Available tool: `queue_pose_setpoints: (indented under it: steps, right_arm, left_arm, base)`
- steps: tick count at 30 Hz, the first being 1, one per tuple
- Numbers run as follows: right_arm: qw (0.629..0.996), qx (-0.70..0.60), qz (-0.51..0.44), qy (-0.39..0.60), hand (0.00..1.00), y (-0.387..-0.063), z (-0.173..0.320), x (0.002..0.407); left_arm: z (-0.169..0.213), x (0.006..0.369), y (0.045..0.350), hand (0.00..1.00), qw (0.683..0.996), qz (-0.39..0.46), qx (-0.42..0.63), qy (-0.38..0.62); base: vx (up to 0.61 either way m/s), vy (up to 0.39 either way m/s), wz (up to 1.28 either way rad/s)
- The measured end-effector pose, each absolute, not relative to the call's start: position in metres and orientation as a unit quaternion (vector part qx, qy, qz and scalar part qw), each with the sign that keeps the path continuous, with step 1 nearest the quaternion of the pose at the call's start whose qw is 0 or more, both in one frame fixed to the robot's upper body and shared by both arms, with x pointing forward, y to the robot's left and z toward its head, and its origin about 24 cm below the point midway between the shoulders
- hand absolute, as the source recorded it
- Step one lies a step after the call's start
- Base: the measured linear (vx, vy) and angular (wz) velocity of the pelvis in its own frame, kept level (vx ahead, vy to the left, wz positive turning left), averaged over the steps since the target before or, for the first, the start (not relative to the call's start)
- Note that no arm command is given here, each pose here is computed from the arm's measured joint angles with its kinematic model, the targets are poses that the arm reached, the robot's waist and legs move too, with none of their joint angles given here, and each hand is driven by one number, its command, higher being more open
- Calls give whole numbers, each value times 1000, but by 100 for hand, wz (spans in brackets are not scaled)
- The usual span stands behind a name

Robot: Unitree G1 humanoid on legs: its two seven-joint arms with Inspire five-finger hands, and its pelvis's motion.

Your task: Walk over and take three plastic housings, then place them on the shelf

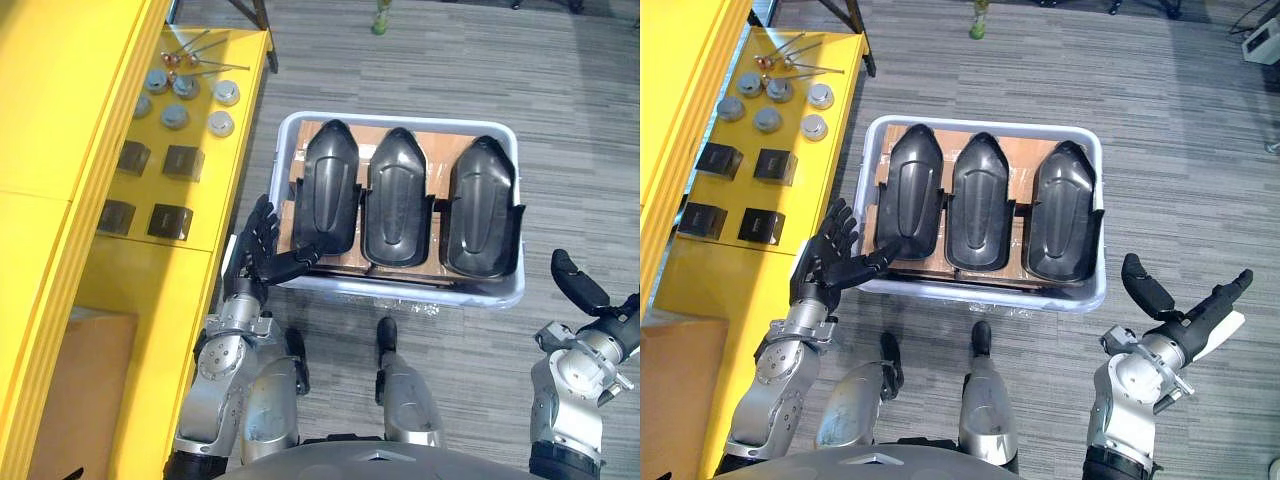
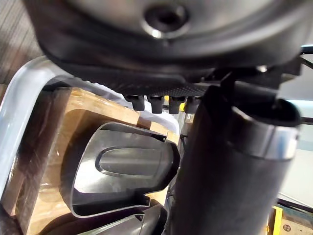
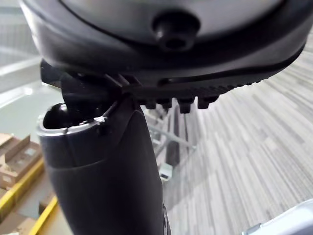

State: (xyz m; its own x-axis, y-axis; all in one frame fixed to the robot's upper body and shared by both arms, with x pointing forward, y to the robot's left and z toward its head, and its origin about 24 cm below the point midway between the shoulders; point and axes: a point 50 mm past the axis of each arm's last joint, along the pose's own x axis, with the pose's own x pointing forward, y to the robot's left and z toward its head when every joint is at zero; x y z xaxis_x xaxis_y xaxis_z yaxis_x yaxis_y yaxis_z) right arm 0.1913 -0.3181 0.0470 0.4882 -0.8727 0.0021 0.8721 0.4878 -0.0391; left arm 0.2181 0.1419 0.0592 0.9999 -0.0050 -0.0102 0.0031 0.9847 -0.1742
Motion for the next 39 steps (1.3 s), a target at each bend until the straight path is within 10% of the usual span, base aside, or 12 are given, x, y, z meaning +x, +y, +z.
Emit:
queue_pose_setpoints:
  steps: [24, 25, 39]
  right_arm:
    - [885, -42, -454, 93, 100, -391, 84, 264]
    - [891, -49, -437, 116, 0, -392, 81, 268]
    - [884, -115, -405, 201, 0, -416, 102, 277]
  left_arm:
    - [44, 229, 152, 100, 996, -13, -74, 39]
    - [43, 228, 153, 100, 996, -14, -74, 41]
    - [31, 221, 155, 100, 994, -12, -81, 70]
  base:
    - [-32, -6, 10]
    - [-68, -5, 6]
    - [-33, 3, 9]
